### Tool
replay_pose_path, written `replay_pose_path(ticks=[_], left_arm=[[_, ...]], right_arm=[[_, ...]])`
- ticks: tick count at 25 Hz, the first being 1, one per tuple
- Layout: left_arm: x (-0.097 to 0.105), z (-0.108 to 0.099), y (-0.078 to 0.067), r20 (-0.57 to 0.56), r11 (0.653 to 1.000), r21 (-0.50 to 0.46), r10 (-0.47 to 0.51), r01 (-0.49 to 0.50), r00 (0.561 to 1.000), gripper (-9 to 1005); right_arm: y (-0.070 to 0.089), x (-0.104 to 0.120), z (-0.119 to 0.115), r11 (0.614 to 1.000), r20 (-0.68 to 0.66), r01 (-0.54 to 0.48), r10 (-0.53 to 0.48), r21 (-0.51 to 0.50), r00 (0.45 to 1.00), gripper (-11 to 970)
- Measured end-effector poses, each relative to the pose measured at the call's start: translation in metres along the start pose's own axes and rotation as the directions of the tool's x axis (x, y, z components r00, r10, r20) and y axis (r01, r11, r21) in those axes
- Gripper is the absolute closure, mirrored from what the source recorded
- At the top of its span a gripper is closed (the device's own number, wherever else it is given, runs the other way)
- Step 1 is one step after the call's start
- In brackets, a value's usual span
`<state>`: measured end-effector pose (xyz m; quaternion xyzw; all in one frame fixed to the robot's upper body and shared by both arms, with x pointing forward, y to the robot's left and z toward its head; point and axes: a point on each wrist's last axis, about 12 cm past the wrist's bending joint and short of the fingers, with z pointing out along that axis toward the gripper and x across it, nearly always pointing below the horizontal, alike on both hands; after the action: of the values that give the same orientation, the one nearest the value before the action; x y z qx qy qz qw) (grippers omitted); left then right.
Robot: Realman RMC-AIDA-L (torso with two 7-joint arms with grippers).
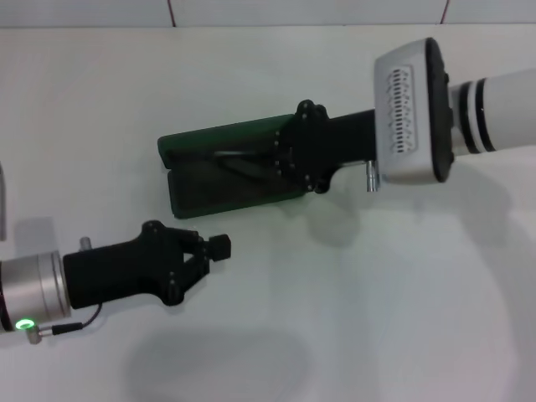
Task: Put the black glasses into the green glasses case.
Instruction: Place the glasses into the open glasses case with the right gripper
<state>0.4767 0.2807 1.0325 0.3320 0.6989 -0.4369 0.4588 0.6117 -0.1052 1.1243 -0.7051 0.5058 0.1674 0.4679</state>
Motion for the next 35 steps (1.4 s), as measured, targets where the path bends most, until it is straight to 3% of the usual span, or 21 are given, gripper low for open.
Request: replay_pose_path(ticks=[7, 15, 35], left_arm=[[0.001, 0.002, -0.004, 0.003, 1.000, 0.023, -0.003, 0.003, 1.000, 925], [0.000, 0.002, -0.006, 0.013, 0.999, 0.040, -0.001, 0.001, 1.000, 922], [-0.001, 0.004, -0.005, 0.012, 0.999, 0.044, 0.014, -0.014, 1.000, 916]], right_arm=[[-0.011, -0.008, 0.009, 0.998, -0.035, 0.059, -0.058, 0.020, 0.998, 868], [-0.011, -0.010, 0.018, 0.995, -0.074, 0.100, -0.100, 0.005, 0.992, 867], [-0.013, -0.016, 0.030, 0.997, -0.111, 0.059, -0.054, 0.048, 0.992, 865]])
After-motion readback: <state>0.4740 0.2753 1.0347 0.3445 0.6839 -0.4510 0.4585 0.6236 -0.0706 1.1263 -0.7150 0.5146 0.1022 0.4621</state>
